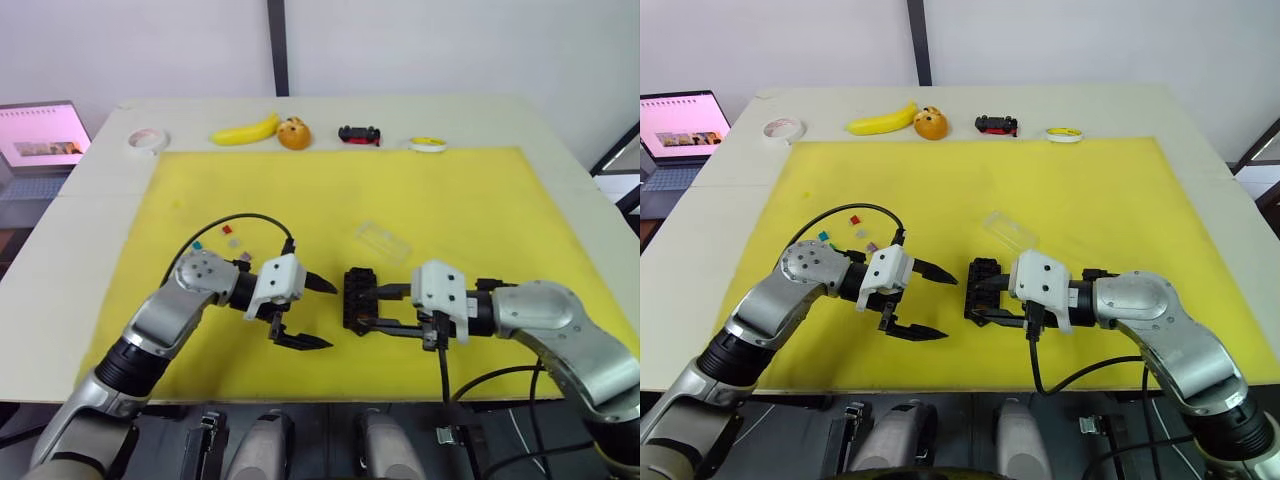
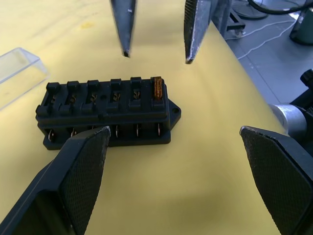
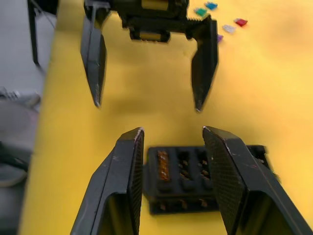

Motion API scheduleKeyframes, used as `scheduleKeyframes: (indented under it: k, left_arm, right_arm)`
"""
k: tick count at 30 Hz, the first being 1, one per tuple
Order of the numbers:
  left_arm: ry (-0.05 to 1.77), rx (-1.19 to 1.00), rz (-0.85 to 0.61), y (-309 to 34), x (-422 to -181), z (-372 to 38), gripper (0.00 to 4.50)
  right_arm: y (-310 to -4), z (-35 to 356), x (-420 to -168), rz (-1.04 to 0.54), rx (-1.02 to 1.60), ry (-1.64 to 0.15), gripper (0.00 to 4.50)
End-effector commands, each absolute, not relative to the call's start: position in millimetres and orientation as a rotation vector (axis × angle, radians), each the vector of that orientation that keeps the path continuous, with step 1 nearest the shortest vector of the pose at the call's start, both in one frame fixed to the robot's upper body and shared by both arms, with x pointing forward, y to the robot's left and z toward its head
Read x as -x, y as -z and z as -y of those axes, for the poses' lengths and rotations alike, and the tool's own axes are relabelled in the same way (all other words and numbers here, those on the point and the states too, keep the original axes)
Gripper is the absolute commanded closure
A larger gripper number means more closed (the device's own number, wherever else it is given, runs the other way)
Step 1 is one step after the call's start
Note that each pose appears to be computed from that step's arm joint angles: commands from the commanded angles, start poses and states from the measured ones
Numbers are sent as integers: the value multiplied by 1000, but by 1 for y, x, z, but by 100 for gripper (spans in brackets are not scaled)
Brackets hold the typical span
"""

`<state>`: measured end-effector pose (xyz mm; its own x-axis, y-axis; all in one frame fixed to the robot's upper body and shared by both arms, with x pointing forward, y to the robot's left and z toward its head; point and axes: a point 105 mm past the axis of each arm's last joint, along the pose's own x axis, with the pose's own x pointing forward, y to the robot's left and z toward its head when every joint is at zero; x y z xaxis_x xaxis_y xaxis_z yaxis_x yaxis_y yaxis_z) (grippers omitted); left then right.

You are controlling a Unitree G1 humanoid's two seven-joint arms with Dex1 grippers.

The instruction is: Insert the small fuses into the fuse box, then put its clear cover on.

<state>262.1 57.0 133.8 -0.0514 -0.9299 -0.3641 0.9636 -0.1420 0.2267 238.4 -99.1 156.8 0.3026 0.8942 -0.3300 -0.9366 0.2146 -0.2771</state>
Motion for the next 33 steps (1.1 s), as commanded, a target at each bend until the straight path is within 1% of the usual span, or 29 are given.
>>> scheduleKeyframes:
  k: [1, 2, 6, 9, 11, 13, 15, 17, 19, 22, 25, 28, 30, 32, 33]
  left_arm:
    - [1651, -520, -39, -142, -262, -54, 0]
    - [1651, -520, -38, -142, -262, -54, 0]
    - [1651, -527, -35, -142, -262, -54, 0]
    - [1651, -532, -33, -141, -263, -53, 0]
    - [1651, -533, -31, -141, -263, -53, 0]
    - [1651, -534, -30, -141, -263, -53, 0]
    - [1649, -534, -30, -140, -264, -53, 0]
    - [1645, -535, -31, -140, -265, -54, 0]
    - [1639, -534, -33, -139, -267, -55, 0]
    - [1599, -516, -28, -139, -271, -58, 0]
    - [1511, -450, 3, -147, -275, -65, 0]
    - [1383, -318, 30, -162, -277, -81, 0]
    - [1285, -226, 32, -170, -276, -97, 0]
    - [1181, -151, 0, -173, -275, -116, 0]
    - [1137, -122, -21, -172, -272, -126, 0]
  right_arm:
    - [-160, 98, -238, -81, 385, -1275, 434]
    - [-158, 98, -238, -84, 372, -1274, 443]
    - [-143, 100, -242, -132, 350, -1247, 443]
    - [-133, 102, -246, -172, 386, -1222, 443]
    - [-120, 106, -251, -222, 449, -1182, 443]
    - [-108, 108, -249, -273, 491, -1183, 443]
    - [-104, 106, -244, -285, 491, -1199, 443]
    - [-107, 103, -243, -275, 472, -1201, 443]
    - [-117, 101, -245, -235, 467, -1190, 443]
    - [-144, 98, -250, -145, 430, -1157, 443]
    - [-171, 104, -251, -81, 389, -1111, 443]
    - [-189, 121, -244, -72, 336, -1076, 443]
    - [-194, 139, -240, -97, 311, -1034, 443]
    - [-195, 161, -239, -131, 312, -964, 443]
    - [-195, 173, -239, -147, 315, -927, 386]
